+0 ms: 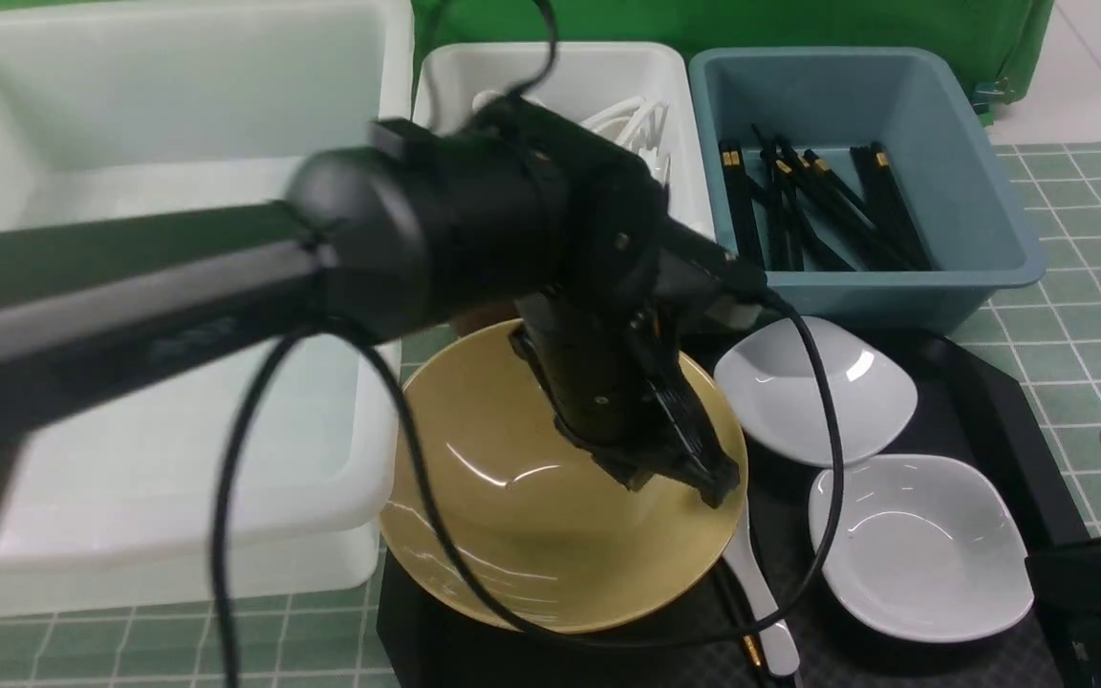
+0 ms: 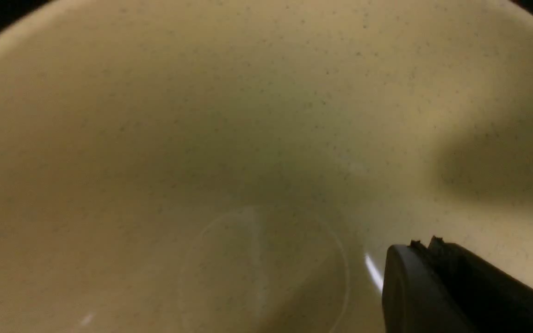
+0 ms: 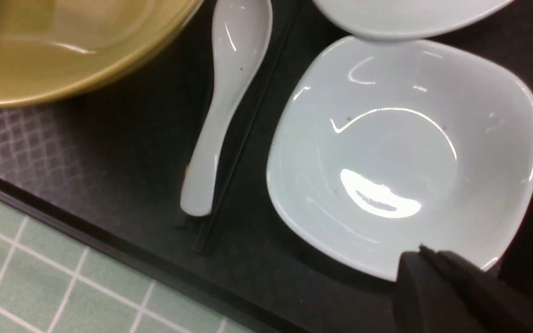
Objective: On blue table put chopsticks spoon bowls plates into blue grey white boxes.
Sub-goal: 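Grasp the large bowl on the tray by its rim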
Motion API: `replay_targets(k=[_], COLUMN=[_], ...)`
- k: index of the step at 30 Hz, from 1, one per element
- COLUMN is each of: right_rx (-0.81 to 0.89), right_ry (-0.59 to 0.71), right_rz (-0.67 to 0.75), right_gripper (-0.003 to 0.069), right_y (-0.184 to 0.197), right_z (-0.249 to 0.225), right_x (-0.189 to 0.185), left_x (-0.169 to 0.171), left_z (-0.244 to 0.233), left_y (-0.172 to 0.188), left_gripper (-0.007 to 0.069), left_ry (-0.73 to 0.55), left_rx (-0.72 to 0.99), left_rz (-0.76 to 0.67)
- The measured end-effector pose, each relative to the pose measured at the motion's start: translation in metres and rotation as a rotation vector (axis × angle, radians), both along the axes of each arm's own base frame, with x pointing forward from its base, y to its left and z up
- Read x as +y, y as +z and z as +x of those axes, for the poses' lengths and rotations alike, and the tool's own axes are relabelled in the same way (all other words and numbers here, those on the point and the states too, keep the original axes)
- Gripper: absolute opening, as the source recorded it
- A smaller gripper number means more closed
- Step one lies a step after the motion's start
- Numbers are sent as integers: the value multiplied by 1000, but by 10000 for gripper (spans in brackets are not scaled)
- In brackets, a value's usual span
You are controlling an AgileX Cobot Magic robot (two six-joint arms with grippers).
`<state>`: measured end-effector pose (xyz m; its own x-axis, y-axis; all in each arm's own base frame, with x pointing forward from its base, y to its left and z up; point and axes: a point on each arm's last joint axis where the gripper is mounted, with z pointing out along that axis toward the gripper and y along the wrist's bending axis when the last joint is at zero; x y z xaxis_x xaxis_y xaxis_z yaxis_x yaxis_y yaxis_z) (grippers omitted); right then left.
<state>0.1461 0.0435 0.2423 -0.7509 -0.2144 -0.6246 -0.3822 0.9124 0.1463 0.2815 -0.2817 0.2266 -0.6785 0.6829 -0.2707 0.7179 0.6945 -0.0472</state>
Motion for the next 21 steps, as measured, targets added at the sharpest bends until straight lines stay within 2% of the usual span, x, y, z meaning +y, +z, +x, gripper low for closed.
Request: replay_targets(k=[3, 6, 7, 10, 12, 16, 20, 21], right_rx=[0, 1, 0, 0, 0, -1, 0, 0], right_ry=[0, -2, -3, -2, -2, -1, 0, 0], right_rz=[6, 11, 13, 13, 13, 12, 11, 11], right_gripper=[38, 38, 38, 38, 39, 41, 43, 44], right_y=[0, 0, 0, 0, 0, 0, 0, 0], right_z=[0, 0, 0, 0, 0, 0, 0, 0], right_x=[0, 1, 1, 1, 1, 1, 1, 1], left_x=[-9, -24, -33, -47, -50, -42, -18, -10], left_z=[-1, -8, -14, -21, -22, -11, 6, 11], left_y=[-8, -6, -2, 7, 12, 27, 47, 52], left_gripper=[4, 4, 4, 4, 6, 20, 97, 142], left_ry=[29, 39, 12, -50, -79, -108, -135, -130], left_rx=[69, 170, 206, 241, 240, 196, 74, 24], left_rz=[-57, -198, -285, -421, -454, -442, -311, -254])
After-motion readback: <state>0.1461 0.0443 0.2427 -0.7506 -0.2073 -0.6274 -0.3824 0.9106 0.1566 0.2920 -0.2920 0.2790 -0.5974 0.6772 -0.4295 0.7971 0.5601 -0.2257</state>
